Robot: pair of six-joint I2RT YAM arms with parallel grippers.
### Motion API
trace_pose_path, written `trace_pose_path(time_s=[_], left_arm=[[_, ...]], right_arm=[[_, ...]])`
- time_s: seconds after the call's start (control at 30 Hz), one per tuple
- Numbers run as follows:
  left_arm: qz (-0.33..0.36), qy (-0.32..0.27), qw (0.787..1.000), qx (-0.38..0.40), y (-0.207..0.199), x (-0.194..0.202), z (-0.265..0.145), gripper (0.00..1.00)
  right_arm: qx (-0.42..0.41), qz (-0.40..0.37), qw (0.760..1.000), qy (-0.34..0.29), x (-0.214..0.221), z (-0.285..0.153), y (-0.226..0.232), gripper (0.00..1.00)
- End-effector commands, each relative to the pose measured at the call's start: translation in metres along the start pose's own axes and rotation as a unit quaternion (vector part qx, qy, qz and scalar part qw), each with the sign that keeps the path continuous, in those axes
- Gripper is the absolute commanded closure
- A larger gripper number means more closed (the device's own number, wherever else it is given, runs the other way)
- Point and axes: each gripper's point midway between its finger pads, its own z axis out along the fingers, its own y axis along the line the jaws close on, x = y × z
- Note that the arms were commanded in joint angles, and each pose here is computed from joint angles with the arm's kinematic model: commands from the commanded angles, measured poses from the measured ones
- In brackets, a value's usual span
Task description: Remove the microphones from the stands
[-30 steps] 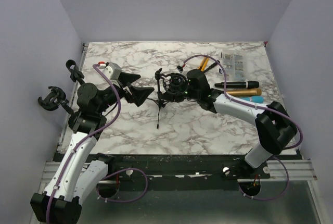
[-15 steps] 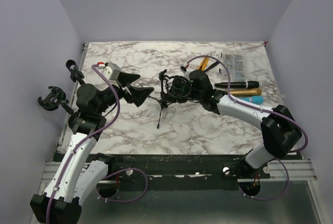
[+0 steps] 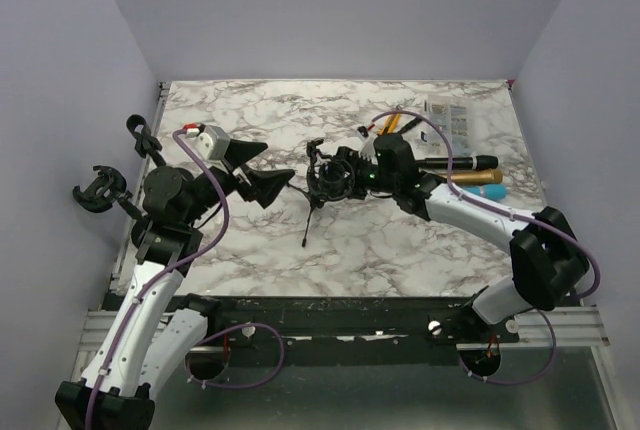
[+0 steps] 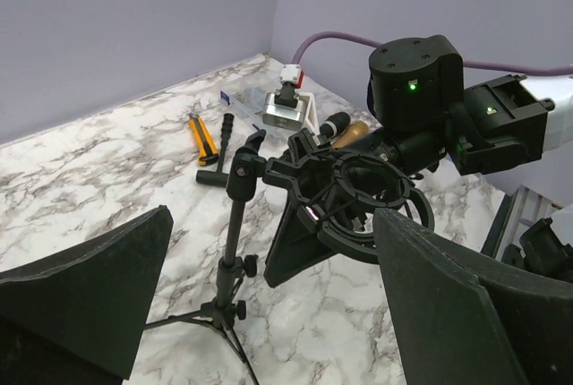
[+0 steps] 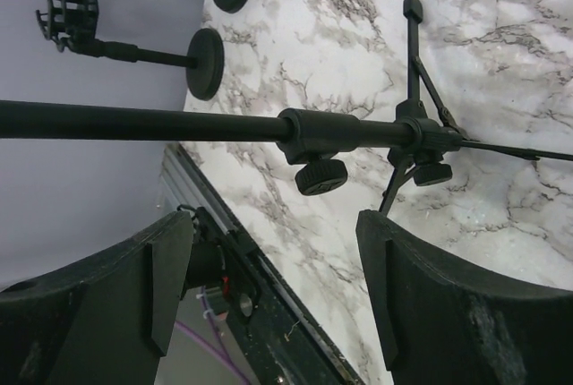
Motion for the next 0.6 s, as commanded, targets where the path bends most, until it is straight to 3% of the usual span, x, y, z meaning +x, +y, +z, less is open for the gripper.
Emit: trace_pose_path(time_s=[0.0, 0.3, 0.4, 0.57], left_arm=[[0.013, -0.004, 1.0, -0.005, -0.001, 0.0, -0.002, 0.02], [0.008, 0.003, 1.0, -0.007, 0.001, 0.005, 0.001, 0.03], [0.012, 0.001, 1.0, -0.008, 0.001, 0.004, 0.0, 0.02], [0.008, 0.004, 1.0, -0.001, -0.001, 0.004, 0.001, 0.03]], right_arm=[[-0.049, 0.057, 0.997, 0.031, 0.007, 0.003, 0.006, 0.19], [-0.162, 0.142, 0.974, 0.064, 0.001, 0.01, 0.031, 0.29], [-0.179, 0.164, 0.967, 0.077, 0.003, 0.016, 0.03, 0.35], [-0.18, 0.179, 0.965, 0.072, 0.003, 0.02, 0.021, 0.36]])
